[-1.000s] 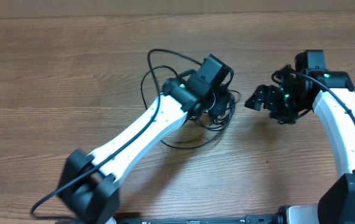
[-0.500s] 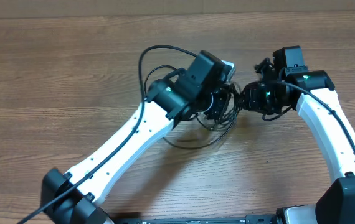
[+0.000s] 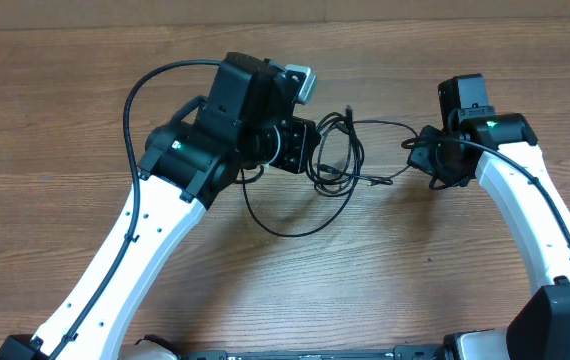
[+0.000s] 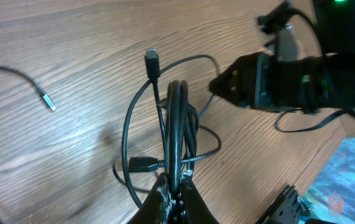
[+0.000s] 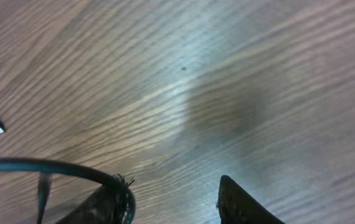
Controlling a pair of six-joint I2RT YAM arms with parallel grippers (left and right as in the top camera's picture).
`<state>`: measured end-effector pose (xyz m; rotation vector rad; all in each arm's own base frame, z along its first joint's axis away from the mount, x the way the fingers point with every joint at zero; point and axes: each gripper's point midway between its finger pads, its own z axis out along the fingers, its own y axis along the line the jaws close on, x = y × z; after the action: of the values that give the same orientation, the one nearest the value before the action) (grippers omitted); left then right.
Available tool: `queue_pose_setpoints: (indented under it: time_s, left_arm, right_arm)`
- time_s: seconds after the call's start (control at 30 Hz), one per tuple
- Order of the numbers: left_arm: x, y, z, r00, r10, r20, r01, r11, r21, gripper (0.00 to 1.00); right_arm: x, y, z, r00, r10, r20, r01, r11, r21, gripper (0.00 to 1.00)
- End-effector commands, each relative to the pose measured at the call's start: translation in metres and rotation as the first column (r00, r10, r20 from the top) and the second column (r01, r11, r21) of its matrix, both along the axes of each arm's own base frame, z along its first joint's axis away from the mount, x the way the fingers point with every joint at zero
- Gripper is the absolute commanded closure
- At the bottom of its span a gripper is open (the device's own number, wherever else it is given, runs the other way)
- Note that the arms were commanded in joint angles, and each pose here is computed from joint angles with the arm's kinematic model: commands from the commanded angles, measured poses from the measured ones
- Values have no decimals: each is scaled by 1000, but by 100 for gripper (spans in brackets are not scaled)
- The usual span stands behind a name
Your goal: Untangle cables
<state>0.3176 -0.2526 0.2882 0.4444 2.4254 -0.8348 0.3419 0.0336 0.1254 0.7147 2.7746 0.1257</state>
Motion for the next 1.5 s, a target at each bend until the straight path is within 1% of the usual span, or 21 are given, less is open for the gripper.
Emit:
queue_pose_setpoints:
  time_s: [0.0, 0.07, 0.13, 0.2, 0.27, 0.33, 0.53, 0.6, 0.67, 0.7, 0.77, 0.8, 0.83, 0.87, 0.93, 1.0, 1.07, 1.13, 1.33, 1.4, 1.47]
  left_arm:
    - [4, 7, 9, 999, -7, 40, 7, 1000, 3, 96]
    - [3, 4, 10, 999, -16, 43, 17, 1000, -6, 96]
    - [2, 3, 10, 999, -22, 48, 22, 1000, 0, 96]
    - [2, 3, 9, 999, -18, 51, 18, 1000, 7, 96]
    - [2, 2, 9, 999, -20, 49, 20, 1000, 3, 96]
    - [2, 1, 10, 998, -26, 49, 26, 1000, -3, 96]
    - [-4, -11, 20, 996, -78, 51, 82, 994, -73, 96]
    - [-6, -15, 23, 994, -99, 52, 104, 990, -95, 96]
    - [-8, -17, 25, 993, -110, 49, 115, 988, -105, 96]
    - [-8, -17, 24, 993, -112, 47, 116, 988, -106, 96]
    - [-9, -16, 23, 993, -111, 43, 115, 988, -102, 96]
    - [-8, -16, 23, 993, -107, 43, 111, 989, -98, 96]
    - [-7, -14, 22, 994, -98, 43, 101, 991, -91, 96]
    - [-4, -11, 20, 996, -81, 46, 85, 993, -77, 96]
    - [6, 2, 13, 998, -9, 60, 10, 1000, -13, 96]
    - [20, 24, 3, 991, 108, 72, -114, 991, 72, 96]
    - [29, 44, -3, 973, 214, 83, -224, 965, 136, 96]
    - [32, 51, -5, 966, 245, 87, -256, 954, 155, 96]
    - [37, 54, -2, 965, 233, 122, -251, 954, 163, 96]
    - [45, 65, 0, 947, 276, 166, -305, 933, 190, 96]
    - [55, 89, 5, 906, 361, 222, -408, 885, 226, 96]
  right_arm:
    - [0, 4, 2, 998, -58, 7, 57, 997, 50, 50]
    - [6, 35, 8, 992, 116, 54, -124, 977, 174, 49]
    - [4, 80, 25, 908, 375, 186, -417, 851, 319, 41]
    - [-4, 111, 43, 811, 496, 308, -584, 703, 406, 32]
    - [-12, 129, 57, 743, 543, 391, -670, 592, 449, 26]
    - [-17, 138, 63, 703, 565, 433, -711, 535, 456, 25]
    - [-18, 149, 65, 672, 584, 455, -740, 509, 440, 24]
    - [-12, 147, 64, 677, 579, 454, -736, 529, 422, 32]
    - [-4, 140, 59, 712, 559, 426, -702, 592, 397, 42]
    - [2, 133, 54, 746, 536, 396, -664, 645, 379, 46]
    - [12, 117, 43, 813, 480, 331, -577, 745, 335, 65]
    - [15, 107, 37, 853, 435, 288, -513, 801, 308, 81]
    - [17, 95, 30, 891, 384, 243, -443, 852, 278, 90]
    - [17, 81, 23, 925, 326, 194, -367, 900, 237, 95]
    - [13, 59, 13, 961, 248, 122, -265, 952, 154, 96]
    - [6, 37, 6, 983, 175, 62, -179, 982, 59, 96]
    - [0, 16, 2, 994, 108, 20, -107, 994, -36, 96]
    - [-6, 0, 1, 998, 57, -2, -57, 992, -115, 96]
    - [-5, -3, 2, 999, 49, 1, -49, 990, -129, 96]
    - [-6, -4, 2, 999, 49, -4, -49, 990, -133, 96]
    - [-6, -9, 3, 999, 44, -3, -43, 986, -163, 96]
